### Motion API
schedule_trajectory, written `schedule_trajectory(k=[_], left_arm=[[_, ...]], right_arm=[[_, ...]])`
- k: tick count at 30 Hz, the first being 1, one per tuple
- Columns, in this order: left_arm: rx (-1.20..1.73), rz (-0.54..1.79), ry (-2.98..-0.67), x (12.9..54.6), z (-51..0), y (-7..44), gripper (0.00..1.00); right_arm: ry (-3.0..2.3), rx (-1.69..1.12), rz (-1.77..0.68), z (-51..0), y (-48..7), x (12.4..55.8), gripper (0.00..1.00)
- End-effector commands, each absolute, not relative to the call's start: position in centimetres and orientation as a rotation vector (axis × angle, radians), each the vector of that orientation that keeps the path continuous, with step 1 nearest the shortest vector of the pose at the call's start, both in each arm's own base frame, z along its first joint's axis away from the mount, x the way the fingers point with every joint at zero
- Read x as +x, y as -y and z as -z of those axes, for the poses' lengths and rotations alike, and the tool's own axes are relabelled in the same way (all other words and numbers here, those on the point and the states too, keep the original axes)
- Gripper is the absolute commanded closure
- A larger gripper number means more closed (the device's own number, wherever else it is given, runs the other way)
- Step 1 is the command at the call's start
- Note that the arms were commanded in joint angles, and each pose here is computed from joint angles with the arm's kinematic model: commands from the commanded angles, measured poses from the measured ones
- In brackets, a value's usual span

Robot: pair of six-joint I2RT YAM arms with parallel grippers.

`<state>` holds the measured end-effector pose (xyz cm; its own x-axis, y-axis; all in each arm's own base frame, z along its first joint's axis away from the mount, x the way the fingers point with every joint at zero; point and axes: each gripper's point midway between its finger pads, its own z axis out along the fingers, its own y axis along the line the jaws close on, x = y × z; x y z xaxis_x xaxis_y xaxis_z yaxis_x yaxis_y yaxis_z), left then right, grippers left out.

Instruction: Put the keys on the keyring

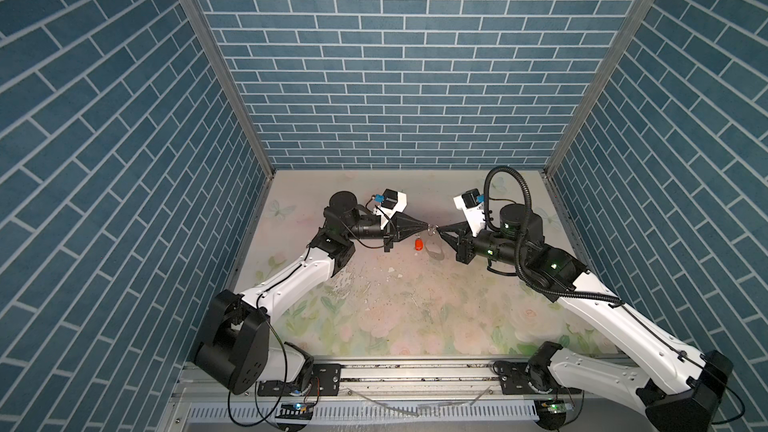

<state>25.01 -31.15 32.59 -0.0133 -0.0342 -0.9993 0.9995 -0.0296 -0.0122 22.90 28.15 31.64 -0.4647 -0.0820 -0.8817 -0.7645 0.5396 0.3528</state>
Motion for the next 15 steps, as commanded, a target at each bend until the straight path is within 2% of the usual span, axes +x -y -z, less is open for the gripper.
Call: schedule_trajectory(k=[1,15], left_arm=[[1.262,1.298,-1.088,23.47,-33.84,31.16,1.00],[1.252,1.313,-1.060,23.26,-34.14,31.04,1.00]], right_arm=[[-1.864,-0.574,-0.962,-34.20,-27.39,24.37,1.00],[-1.881,-0.526,-1.049,-34.31,-27.70,24.77,1.00]])
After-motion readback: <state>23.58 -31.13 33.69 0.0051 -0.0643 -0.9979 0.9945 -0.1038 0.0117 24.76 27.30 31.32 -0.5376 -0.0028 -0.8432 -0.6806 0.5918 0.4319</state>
